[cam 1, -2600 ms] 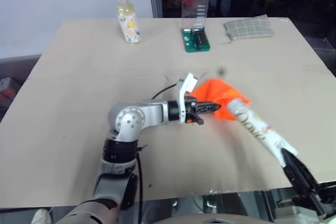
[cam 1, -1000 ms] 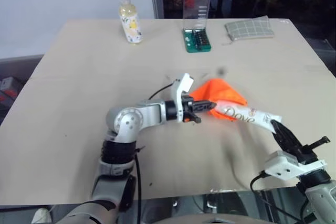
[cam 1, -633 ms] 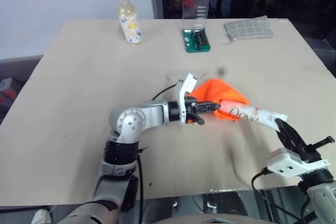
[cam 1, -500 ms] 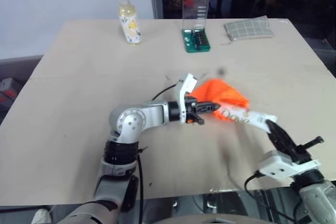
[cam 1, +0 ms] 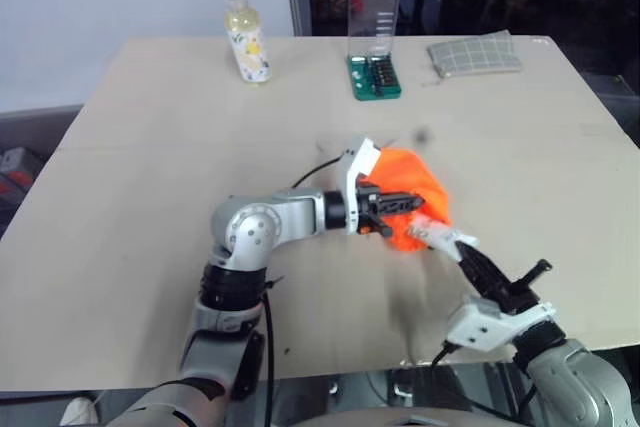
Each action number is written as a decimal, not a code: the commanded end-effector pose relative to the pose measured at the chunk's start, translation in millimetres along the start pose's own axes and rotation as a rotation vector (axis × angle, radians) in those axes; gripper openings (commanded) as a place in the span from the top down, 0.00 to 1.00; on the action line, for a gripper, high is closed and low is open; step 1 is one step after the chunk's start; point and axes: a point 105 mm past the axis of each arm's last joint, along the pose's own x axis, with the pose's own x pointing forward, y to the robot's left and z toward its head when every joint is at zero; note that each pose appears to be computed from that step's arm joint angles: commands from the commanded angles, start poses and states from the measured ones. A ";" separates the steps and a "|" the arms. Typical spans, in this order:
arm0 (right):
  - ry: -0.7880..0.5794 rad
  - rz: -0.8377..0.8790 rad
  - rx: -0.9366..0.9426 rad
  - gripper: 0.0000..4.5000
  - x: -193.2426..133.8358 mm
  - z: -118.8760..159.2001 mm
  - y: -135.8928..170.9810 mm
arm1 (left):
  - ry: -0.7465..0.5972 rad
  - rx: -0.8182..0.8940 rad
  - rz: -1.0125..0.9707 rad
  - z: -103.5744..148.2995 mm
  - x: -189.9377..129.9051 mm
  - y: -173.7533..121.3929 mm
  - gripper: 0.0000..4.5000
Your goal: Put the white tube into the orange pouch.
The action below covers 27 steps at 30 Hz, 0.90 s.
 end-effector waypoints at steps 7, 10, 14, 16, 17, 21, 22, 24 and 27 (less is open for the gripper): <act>-0.169 0.091 0.113 0.70 -2.6 32.6 8.1 | -0.019 0.031 -0.038 7.9 1.3 -7.6 1.00; -0.243 0.145 0.112 0.36 -6.7 39.7 13.3 | -0.018 0.029 -0.035 7.6 1.1 -6.6 1.00; -0.238 0.157 0.102 0.01 0.8 31.4 12.6 | -0.018 0.028 -0.034 7.3 1.5 -6.3 1.00; -0.203 0.137 0.106 0.01 7.3 18.1 6.5 | -0.023 0.030 -0.030 8.0 0.7 -5.8 1.00; -0.184 0.140 0.108 0.01 7.4 11.2 5.4 | -0.025 0.031 -0.027 8.3 0.3 -5.4 1.00; -0.124 0.207 0.134 0.01 0.4 -8.2 14.4 | -0.026 0.030 -0.023 7.5 -0.9 -4.5 1.00; -0.113 0.225 0.161 0.01 -0.4 -10.7 18.5 | -0.026 0.028 -0.021 7.0 -0.9 -4.1 1.00; -0.103 0.252 0.198 0.01 -0.4 -12.9 25.3 | -0.027 0.026 -0.020 6.8 -1.0 -3.9 1.00; -0.109 0.271 0.235 0.01 2.5 -11.5 31.9 | -0.029 0.027 -0.020 7.5 -1.0 -3.9 1.00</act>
